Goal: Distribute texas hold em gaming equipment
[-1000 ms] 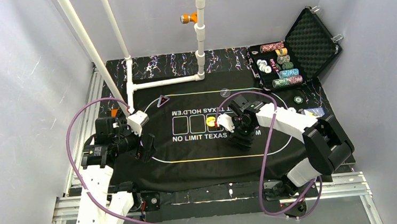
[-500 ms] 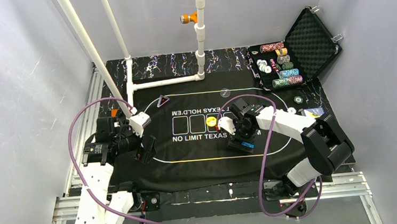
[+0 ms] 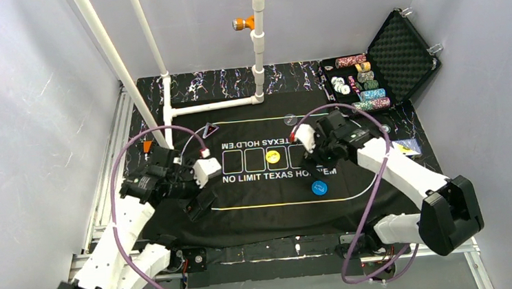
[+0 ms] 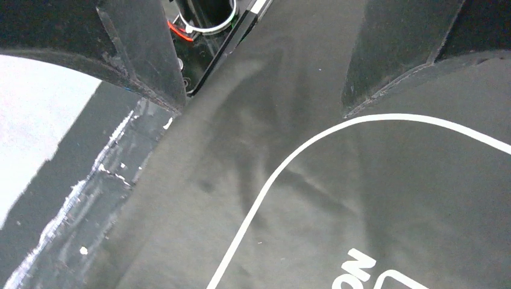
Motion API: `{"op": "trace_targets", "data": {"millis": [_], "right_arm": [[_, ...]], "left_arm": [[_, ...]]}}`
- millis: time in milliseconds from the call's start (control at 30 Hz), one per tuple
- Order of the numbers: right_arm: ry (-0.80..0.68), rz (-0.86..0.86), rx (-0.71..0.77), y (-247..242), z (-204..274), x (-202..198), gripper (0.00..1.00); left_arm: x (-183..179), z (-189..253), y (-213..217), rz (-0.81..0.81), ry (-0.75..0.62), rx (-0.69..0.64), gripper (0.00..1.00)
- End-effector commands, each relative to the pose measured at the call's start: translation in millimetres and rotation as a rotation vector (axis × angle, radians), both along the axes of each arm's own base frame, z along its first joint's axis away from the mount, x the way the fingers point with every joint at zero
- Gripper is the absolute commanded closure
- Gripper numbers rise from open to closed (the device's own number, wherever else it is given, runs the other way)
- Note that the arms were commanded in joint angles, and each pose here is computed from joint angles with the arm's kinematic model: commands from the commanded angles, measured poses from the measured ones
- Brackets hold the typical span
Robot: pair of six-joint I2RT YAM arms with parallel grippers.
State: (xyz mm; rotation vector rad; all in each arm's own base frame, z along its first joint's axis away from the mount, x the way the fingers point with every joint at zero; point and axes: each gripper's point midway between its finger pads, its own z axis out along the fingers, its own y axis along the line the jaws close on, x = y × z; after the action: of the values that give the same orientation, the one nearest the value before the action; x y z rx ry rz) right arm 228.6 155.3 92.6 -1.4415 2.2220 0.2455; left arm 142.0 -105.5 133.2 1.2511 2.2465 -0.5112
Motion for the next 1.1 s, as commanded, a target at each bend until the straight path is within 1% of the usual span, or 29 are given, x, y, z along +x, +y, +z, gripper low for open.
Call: {"op": "trace_targets", "data": {"millis": [0, 33, 167, 267, 333, 500, 567, 633, 667, 767, 867, 1067], "right_arm": [[-0.014, -0.145, 0.15, -15, 21, 31, 0.02], [-0.005, -0.174, 0.171, -20, 21, 35, 0.02], [-0.007, -0.312, 0.208, -45, 20, 54, 0.02], [0.002, -0.388, 0.254, -53, 21, 66, 0.02], [0.012, -0.413, 0.291, -55, 23, 73, 0.02], [-0.016, -0.494, 0.318, -77, 29, 86, 0.02], [-0.018, -0.5, 0.321, -79, 29, 85, 0.02], [-0.024, -0.508, 0.319, -82, 28, 85, 0.02], [-0.028, -0.513, 0.319, -84, 28, 85, 0.02], [-0.022, -0.518, 0.34, -86, 30, 85, 0.02], [-0.026, -0.518, 0.347, -87, 32, 86, 0.02], [-0.021, -0.544, 0.355, -96, 30, 87, 0.02]], "left_arm": [[7, 17, -19, -0.115, -0.014, 0.051, 0.01], [12, 20, -26, -0.131, -0.016, 0.06, 0.01], [48, 27, -60, -0.139, -0.06, 0.103, 0.01], [78, 35, -93, -0.118, -0.052, 0.116, 0.01], [99, 31, -115, -0.076, -0.027, 0.117, 0.07], [145, 13, -164, -0.011, -0.059, 0.115, 0.13], [159, 3, -180, 0.005, -0.057, 0.125, 0.2], [169, -7, -193, 0.023, -0.042, 0.129, 0.27], [174, -12, -198, 0.035, -0.037, 0.132, 0.29], [187, -33, -209, 0.059, -0.019, 0.149, 0.32], [191, -47, -219, 0.062, -0.014, 0.162, 0.34], [183, -68, -230, 0.036, -0.002, 0.197, 0.35]]}}
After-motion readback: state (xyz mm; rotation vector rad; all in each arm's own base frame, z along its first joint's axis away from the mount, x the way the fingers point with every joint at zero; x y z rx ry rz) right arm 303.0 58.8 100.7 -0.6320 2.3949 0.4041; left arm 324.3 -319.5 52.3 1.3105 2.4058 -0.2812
